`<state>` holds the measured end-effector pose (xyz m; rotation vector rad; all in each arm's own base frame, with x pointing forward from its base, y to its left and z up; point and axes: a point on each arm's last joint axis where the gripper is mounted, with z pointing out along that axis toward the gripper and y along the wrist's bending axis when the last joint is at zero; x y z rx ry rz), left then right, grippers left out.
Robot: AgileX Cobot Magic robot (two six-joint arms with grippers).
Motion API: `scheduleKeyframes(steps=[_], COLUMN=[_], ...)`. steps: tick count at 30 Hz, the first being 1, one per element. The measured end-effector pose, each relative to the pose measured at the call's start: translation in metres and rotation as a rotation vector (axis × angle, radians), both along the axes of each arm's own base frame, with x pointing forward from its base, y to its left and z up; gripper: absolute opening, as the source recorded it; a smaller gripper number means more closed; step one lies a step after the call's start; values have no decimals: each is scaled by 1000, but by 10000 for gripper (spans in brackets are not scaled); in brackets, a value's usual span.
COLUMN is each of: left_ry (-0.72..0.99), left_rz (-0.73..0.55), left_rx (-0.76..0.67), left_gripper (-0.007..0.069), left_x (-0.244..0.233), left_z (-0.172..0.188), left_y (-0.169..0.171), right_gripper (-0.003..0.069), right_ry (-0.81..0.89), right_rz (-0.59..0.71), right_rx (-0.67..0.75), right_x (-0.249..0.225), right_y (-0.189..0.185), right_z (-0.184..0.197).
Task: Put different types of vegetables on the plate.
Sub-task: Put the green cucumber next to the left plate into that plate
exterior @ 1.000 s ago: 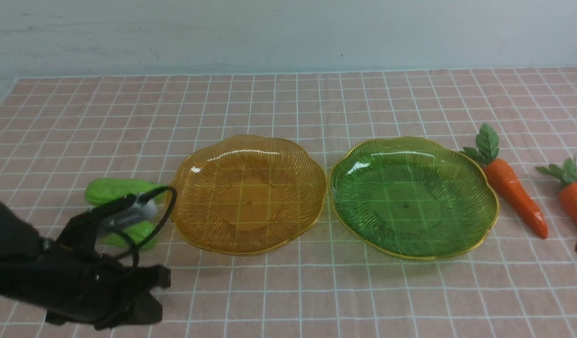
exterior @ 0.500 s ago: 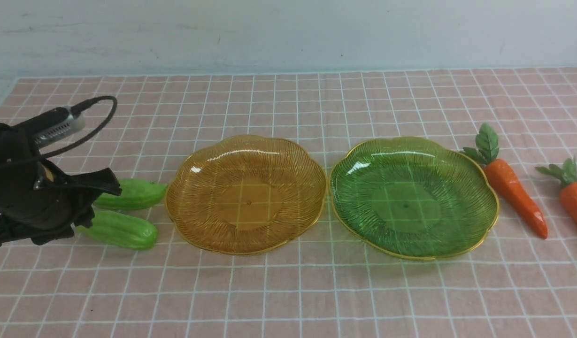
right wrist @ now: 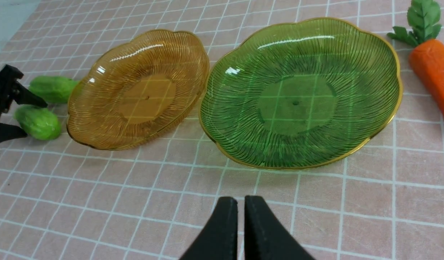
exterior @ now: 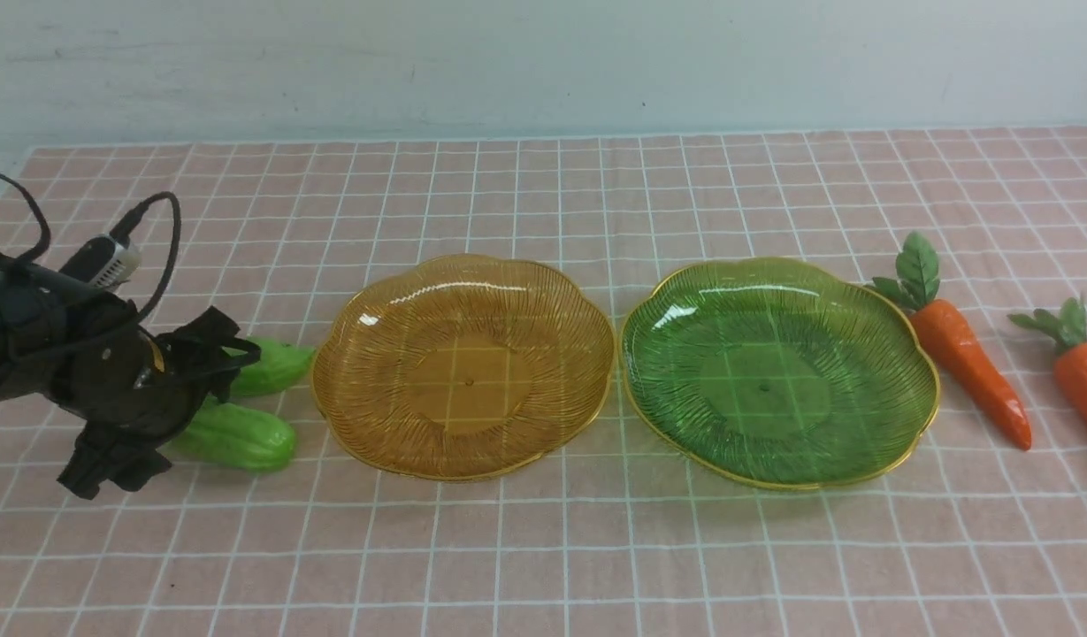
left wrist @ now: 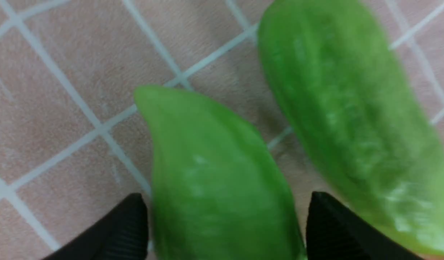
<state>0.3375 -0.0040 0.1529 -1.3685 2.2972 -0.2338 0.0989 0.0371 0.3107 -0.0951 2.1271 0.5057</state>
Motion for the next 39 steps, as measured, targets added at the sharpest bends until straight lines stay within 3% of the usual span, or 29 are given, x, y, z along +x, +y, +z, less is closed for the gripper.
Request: scheduleKeyframes(steps=[6, 10, 12, 14, 17, 22, 28, 32, 35, 39], left_ry=[49, 134, 131, 61, 12, 27, 59, 43, 0, 50], left_rz=[-47, -224, -360, -534, -722, -948, -971, -957, -848, -632], left_rx=[37, 142, 185, 206, 180, 136, 126, 126, 120, 57], left_gripper=[494, 365, 314, 314, 313, 314, 385, 544, 633, 649], left_x=[2, -7, -12, -12, -9, 17, 56, 73, 88, 94], left_z=[-8, 4, 37, 78, 106, 95, 64, 70, 89, 89], left_y=[1, 3, 0, -18, -48, -104, -124, -121, -92, -39], right_gripper=[20, 21, 21, 21, 21, 21, 27, 36, 55, 82], right_ry=[24, 25, 24, 27, 83, 207, 235, 245, 245, 245], right_rz=[14, 15, 13, 30, 52, 0, -29, -29, -31, -33], right_rx=[19, 19, 7, -41, -133, -204, -214, -218, -226, -232], right_x=[-2, -2, -2, -2, -1, 5, 4, 4, 4, 4], right_y=[2, 2, 2, 0, -3, -10, -13, -13, -14, -14], right_z=[-1, -1, -1, 1, 13, 22, 21, 21, 20, 20])
